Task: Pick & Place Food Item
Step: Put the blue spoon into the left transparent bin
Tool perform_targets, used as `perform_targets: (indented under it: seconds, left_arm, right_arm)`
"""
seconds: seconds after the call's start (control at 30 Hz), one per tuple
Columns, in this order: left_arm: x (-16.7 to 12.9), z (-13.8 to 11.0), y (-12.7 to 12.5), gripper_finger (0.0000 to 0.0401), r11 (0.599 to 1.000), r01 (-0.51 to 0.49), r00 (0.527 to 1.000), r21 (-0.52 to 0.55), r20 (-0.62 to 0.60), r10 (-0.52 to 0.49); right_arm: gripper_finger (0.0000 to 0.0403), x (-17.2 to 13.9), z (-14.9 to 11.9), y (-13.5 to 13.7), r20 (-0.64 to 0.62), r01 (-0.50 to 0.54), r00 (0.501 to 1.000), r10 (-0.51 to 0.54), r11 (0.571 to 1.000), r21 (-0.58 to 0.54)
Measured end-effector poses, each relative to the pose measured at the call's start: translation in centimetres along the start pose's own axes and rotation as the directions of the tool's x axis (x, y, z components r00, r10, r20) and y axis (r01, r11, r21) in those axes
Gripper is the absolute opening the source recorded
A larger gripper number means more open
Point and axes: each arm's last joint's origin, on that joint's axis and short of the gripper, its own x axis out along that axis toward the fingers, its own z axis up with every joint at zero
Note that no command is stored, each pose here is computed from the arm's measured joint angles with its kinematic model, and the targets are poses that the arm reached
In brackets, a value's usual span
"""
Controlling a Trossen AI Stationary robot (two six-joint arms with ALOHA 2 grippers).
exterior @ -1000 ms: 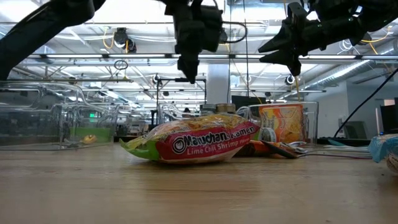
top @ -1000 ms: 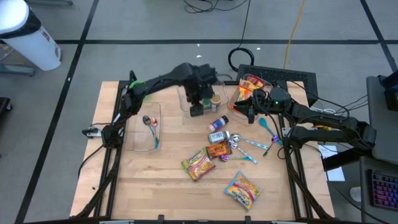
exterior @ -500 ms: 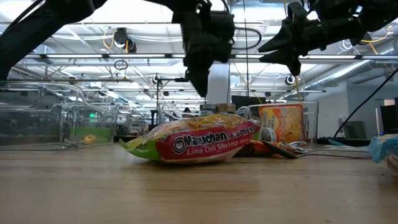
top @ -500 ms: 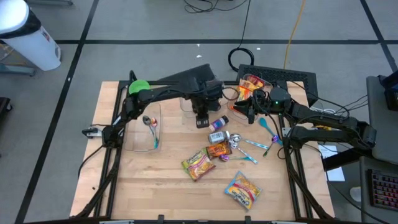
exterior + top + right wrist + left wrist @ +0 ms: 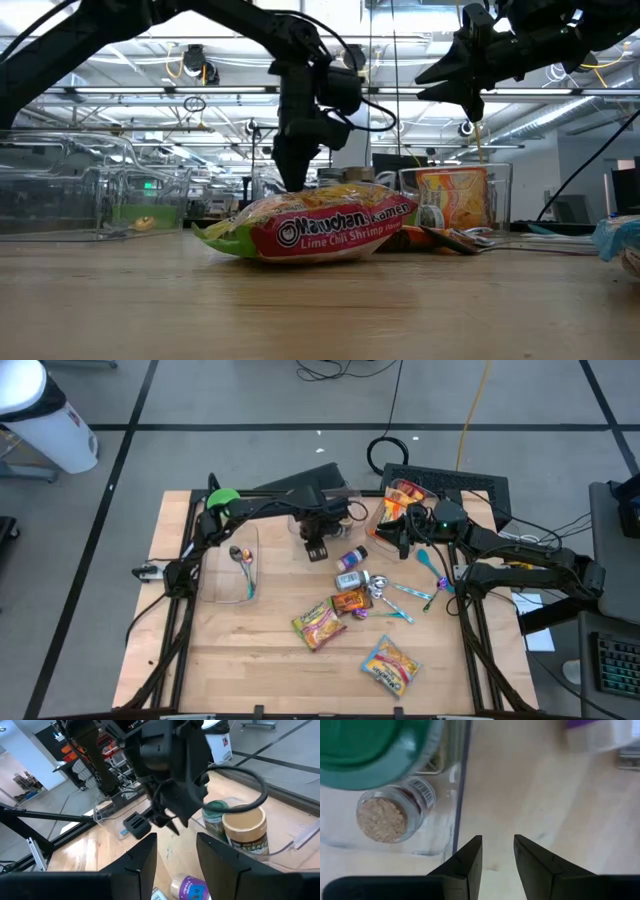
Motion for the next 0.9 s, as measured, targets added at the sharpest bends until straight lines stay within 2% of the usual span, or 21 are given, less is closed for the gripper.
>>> perform_targets:
  seconds: [0.17,0.33,0.43,0.53,0.6,0.63,0.73,0.83,0.9]
  left_arm:
    - [0.0,0.1,0.8,0.0120,1.000,-0.030,0.999,-0.005,0.016,0.030]
    - [-1.1,0.2,0.9,0.0120,0.994,0.106,0.993,-0.005,0.049,-0.105]
    - [-3.7,0.2,0.5,0.0120,0.990,0.144,0.981,0.000,0.128,-0.143]
    - [-7.3,0.2,-0.2,0.0120,0.988,0.155,0.948,0.006,0.280,-0.150]
    - [-10.4,-0.1,-0.8,0.0120,0.982,0.188,0.888,0.028,0.423,-0.182]
    - [-12.2,-0.2,-1.2,0.0120,0.978,0.203,0.839,0.045,0.507,-0.197]
    - [-17.9,-1.6,-2.1,0.0120,0.974,0.201,0.657,0.102,0.723,-0.212]
    - [-22.7,-3.8,-2.4,0.0120,0.984,0.144,0.488,0.102,0.858,-0.160]
    - [-25.1,-5.6,-2.2,0.0120,0.990,0.118,0.421,0.072,0.900,-0.116]
  right_arm:
    - [0.0130,0.0,0.0,0.0,0.000,0.001,1.000,-0.001,1.000,0.000]
    - [0.0130,0.0,0.0,0.0,0.000,0.001,1.000,-0.001,1.000,0.000]
    - [0.0130,0.0,0.0,0.0,0.000,0.001,1.000,-0.001,1.000,0.000]
    - [0.0130,0.0,0.0,0.0,0.001,0.001,1.000,-0.001,1.000,0.000]
    - [0.0130,0.0,0.0,0.0,0.001,0.001,1.000,-0.001,1.000,0.000]
    - [0.0130,0.0,0.0,0.0,0.002,0.001,1.000,-0.001,1.000,0.000]
    - [0.0130,0.0,0.0,0.0,0.002,0.001,1.000,-0.001,1.000,0.004]
    - [0.0130,0.0,0.0,0.0,0.001,0.000,1.000,0.000,1.000,0.019]
    - [0.0130,0.0,0.0,0.0,0.000,-0.002,1.000,0.002,1.000,0.025]
